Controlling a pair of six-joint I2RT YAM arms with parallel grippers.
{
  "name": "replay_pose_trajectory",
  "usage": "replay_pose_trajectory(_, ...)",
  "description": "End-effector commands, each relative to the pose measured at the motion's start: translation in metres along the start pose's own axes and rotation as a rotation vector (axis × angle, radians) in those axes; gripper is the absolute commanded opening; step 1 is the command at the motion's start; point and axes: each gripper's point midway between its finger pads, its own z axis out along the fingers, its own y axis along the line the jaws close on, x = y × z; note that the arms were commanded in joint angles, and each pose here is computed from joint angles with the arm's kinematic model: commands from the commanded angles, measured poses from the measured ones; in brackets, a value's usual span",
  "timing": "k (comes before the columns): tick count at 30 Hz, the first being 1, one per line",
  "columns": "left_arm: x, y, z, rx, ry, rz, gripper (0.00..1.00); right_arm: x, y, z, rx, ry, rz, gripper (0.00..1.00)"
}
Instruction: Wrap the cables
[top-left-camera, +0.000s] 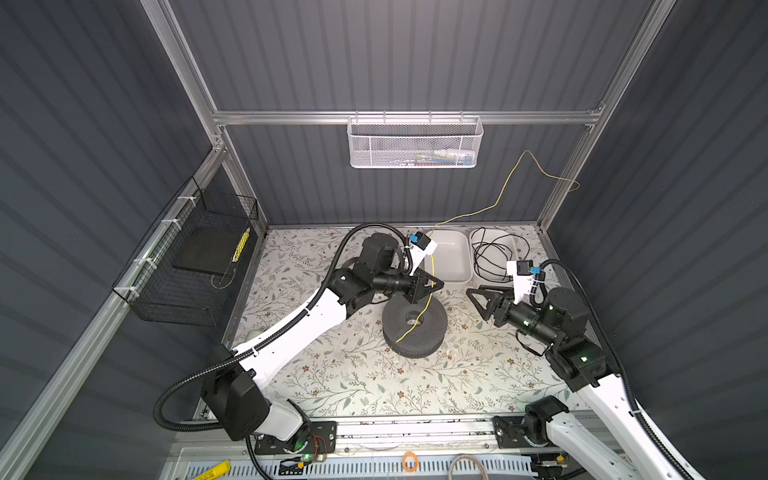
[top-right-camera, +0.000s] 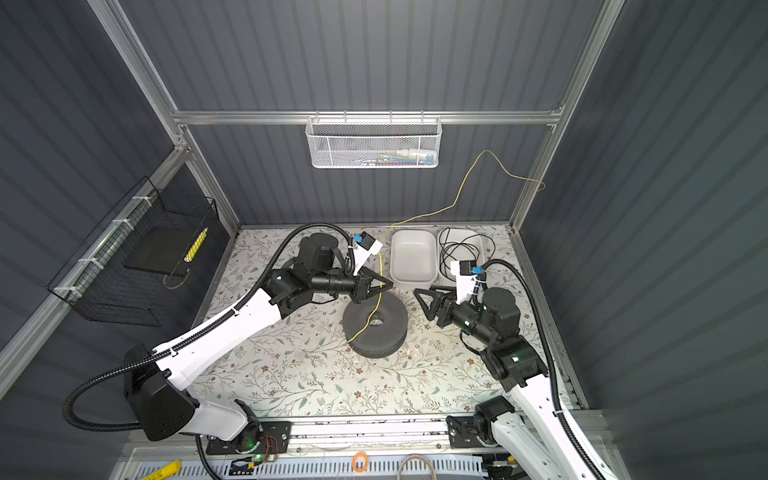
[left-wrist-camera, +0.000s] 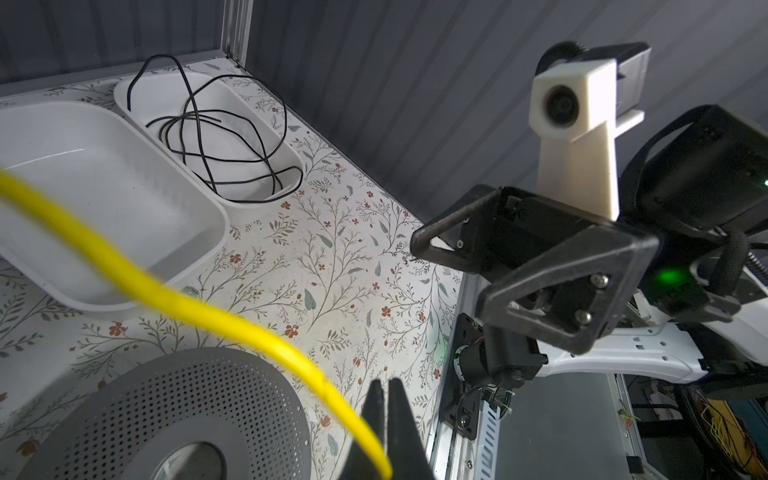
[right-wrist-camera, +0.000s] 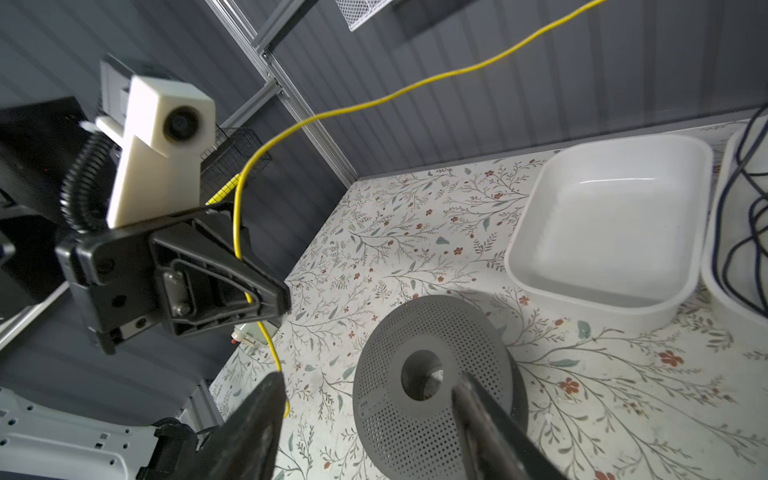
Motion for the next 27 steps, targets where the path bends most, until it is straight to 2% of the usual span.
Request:
replay_pose_trajectory(1, -0.007, -0.001, 0.004, 0.012, -0.007, 0.013, 0.00, -0.008, 0.014, 0.003, -0.073, -0.014, -0.018, 0.70)
replay_pose_trajectory(5, -0.007, 0.005, 0.011, 0.005, -0.001, 0.000, 0.00, 0.003, 0.022, 0.013, -0.161, 0.017, 0.026, 0.73)
replay_pose_trajectory(11, -0.028, 0.001, 0.015, 0.025, -0.051, -0.003, 0.00, 0.032, 0.040, 0.033, -0.245, 0.067, 0.016, 0.69)
replay_pose_trajectory(14, -0.032, 0.000, 0.017, 0.033, -0.056, -0.004, 0.00, 0.049, 0.042, 0.048, -0.227, 0.104, -0.012, 0.67)
replay_pose_trajectory(19, -0.033, 0.000, 0.018, 0.039, -0.061, -0.013, 0.00, 0.072, 0.053, 0.068, -0.274, 0.155, -0.010, 0.62)
replay_pose_trajectory(27, -0.028, -0.001, 0.014, 0.041, -0.065, -0.024, 0.00, 0.084, 0.044, 0.083, -0.217, 0.166, -0.007, 0.47)
